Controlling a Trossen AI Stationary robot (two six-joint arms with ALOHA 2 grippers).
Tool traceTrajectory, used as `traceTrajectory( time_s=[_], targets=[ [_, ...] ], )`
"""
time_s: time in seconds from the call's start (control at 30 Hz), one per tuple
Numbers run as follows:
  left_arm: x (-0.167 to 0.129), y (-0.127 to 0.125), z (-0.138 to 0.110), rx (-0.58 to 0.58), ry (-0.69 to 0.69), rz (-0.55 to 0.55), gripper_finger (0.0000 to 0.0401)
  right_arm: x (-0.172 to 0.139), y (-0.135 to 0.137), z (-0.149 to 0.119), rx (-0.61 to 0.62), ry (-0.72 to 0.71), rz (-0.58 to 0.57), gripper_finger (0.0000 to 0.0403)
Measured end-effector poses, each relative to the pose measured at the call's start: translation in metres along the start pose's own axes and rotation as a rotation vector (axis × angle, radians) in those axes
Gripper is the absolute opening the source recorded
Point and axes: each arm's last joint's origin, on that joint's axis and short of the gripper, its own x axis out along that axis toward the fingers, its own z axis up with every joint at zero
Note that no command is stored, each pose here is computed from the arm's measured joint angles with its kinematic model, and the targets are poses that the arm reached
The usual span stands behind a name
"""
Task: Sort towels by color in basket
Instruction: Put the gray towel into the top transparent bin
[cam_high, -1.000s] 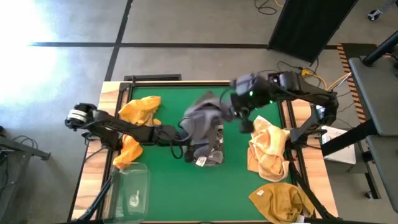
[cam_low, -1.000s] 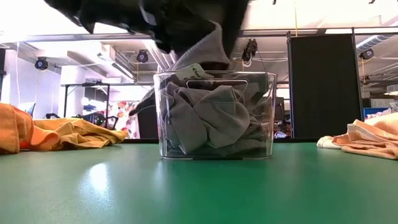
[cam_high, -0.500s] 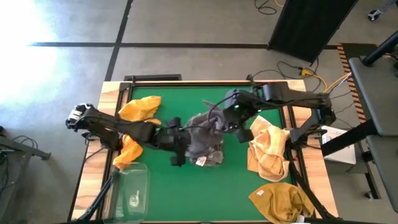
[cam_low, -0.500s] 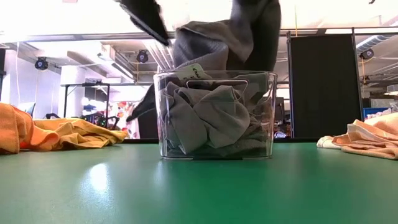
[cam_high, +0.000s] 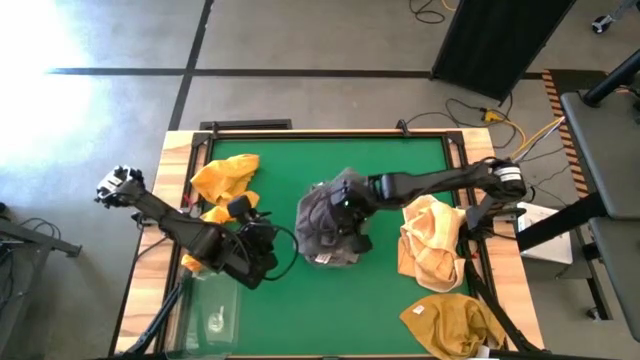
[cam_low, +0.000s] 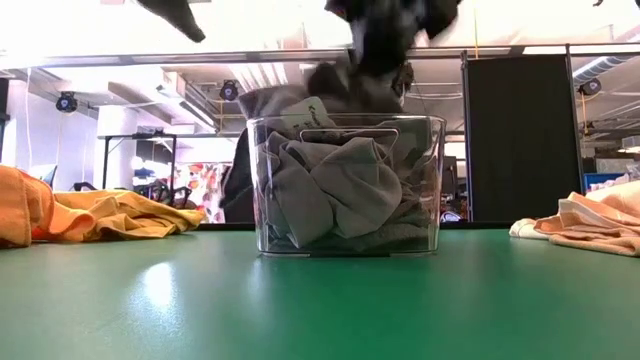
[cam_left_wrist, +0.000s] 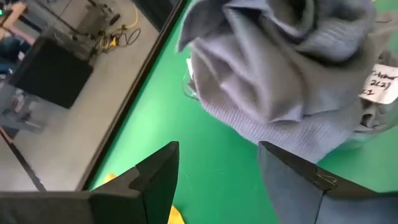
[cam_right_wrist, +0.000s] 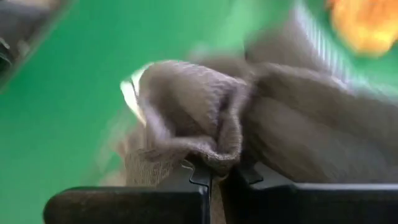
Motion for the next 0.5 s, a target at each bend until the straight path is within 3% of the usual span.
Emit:
traceTrajectory(
  time_s=[0.2,0.27,0.5],
  targets=[
    [0.024,-0.008,-0.024,-0.08,-0.022,-0.046,0.0204,0.044,0.0,-0.049,0.215,0.21,-0.067,0.0009],
    [0.035,-0.015,-0.031,-0.113,-0.049,-0.109,0.0204,0.055,-0.001,-0.059,0.258,0.247,-0.066,0.0012],
    [0.057,-0.037,-0.038,-0.12,-0.235,-0.601,0.0204,0.056,0.001,-0.059,0.253,0.28,-0.058,0.0072]
  ],
)
